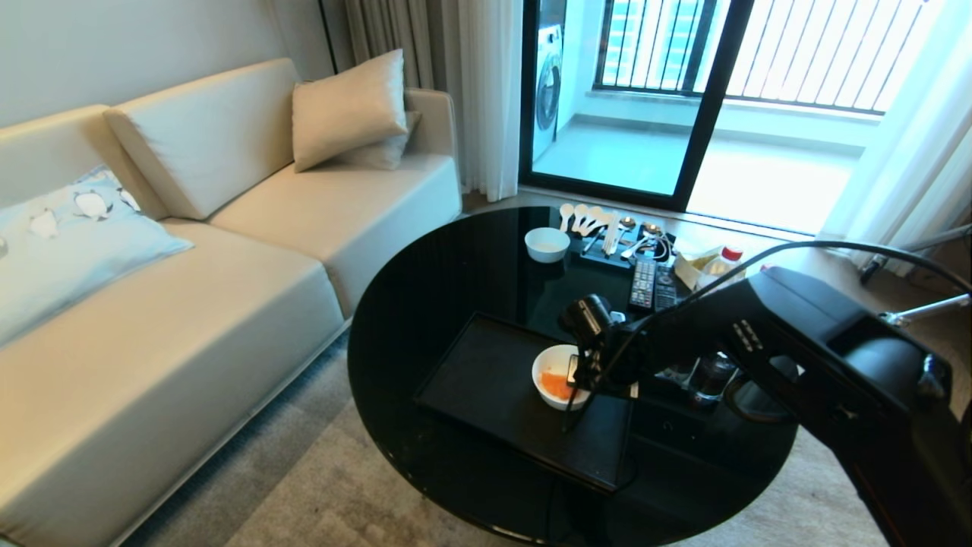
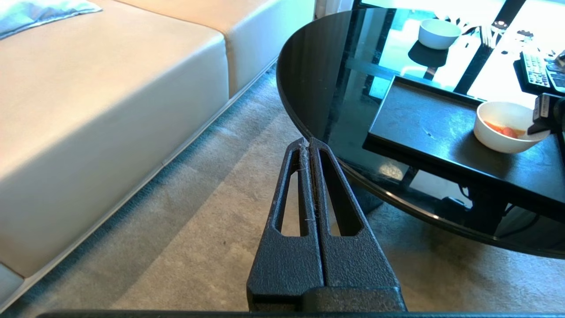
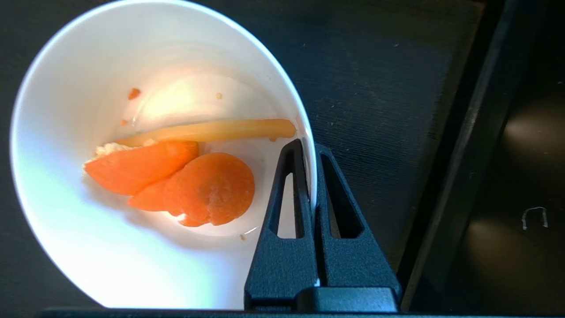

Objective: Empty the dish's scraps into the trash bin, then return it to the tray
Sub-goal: Pick up the bowl with leftover food, then move the bowl over the trash can

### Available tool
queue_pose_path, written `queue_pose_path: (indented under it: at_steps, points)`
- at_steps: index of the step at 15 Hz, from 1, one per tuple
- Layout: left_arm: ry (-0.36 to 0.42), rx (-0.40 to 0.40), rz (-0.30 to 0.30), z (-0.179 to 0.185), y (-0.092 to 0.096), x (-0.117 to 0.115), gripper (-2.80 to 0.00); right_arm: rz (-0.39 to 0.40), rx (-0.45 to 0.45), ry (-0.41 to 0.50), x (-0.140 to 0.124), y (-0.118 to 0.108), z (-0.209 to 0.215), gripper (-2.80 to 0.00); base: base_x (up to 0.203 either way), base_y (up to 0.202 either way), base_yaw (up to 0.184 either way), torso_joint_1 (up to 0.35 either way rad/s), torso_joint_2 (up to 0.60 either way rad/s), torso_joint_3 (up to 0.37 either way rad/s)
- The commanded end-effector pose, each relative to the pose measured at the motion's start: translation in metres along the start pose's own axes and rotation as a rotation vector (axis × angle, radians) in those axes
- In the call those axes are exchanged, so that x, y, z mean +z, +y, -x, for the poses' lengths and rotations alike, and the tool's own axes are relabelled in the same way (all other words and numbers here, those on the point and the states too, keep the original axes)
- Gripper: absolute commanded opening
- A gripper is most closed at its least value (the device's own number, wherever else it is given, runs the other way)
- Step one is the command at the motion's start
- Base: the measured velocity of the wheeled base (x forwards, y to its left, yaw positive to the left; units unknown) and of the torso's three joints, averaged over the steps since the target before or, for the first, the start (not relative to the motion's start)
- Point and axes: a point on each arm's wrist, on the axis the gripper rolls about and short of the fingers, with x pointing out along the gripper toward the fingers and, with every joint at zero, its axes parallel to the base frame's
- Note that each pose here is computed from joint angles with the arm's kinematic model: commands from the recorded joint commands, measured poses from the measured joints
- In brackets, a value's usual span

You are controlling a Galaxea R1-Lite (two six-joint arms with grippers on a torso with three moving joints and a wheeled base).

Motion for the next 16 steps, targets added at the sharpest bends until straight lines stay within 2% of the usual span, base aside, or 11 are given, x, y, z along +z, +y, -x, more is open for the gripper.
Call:
queue_pose_path:
  at_steps: [1, 5, 10, 13, 16]
  points:
    - [-0.001, 0.000, 0.001, 0.000, 0.000, 0.000, -2.80, -0.015, 0.010, -0.020, 0.008, -0.002, 0.015, -2.80, 0.000, 0.000, 0.000, 0.000, 0.00, 0.000]
    - [-0.001, 0.000, 0.001, 0.000, 0.000, 0.000, -2.80, -0.058, 0.029, -0.040, 0.016, -0.011, 0.050, -2.80, 0.000, 0.000, 0.000, 0.000, 0.00, 0.000]
    - [-0.001, 0.000, 0.001, 0.000, 0.000, 0.000, -2.80, -0.119, 0.031, -0.051, 0.018, -0.039, 0.101, -2.80, 0.000, 0.000, 0.000, 0.000, 0.00, 0.000]
    - [-0.001, 0.000, 0.001, 0.000, 0.000, 0.000, -2.80, -0.170, 0.026, -0.076, 0.020, -0.069, 0.138, -2.80, 0.000, 0.000, 0.000, 0.000, 0.00, 0.000]
    - [-0.001, 0.000, 0.001, 0.000, 0.000, 0.000, -2.80, -0.232, 0.000, -0.108, 0.020, -0.109, 0.172, -2.80, 0.000, 0.000, 0.000, 0.000, 0.00, 0.000]
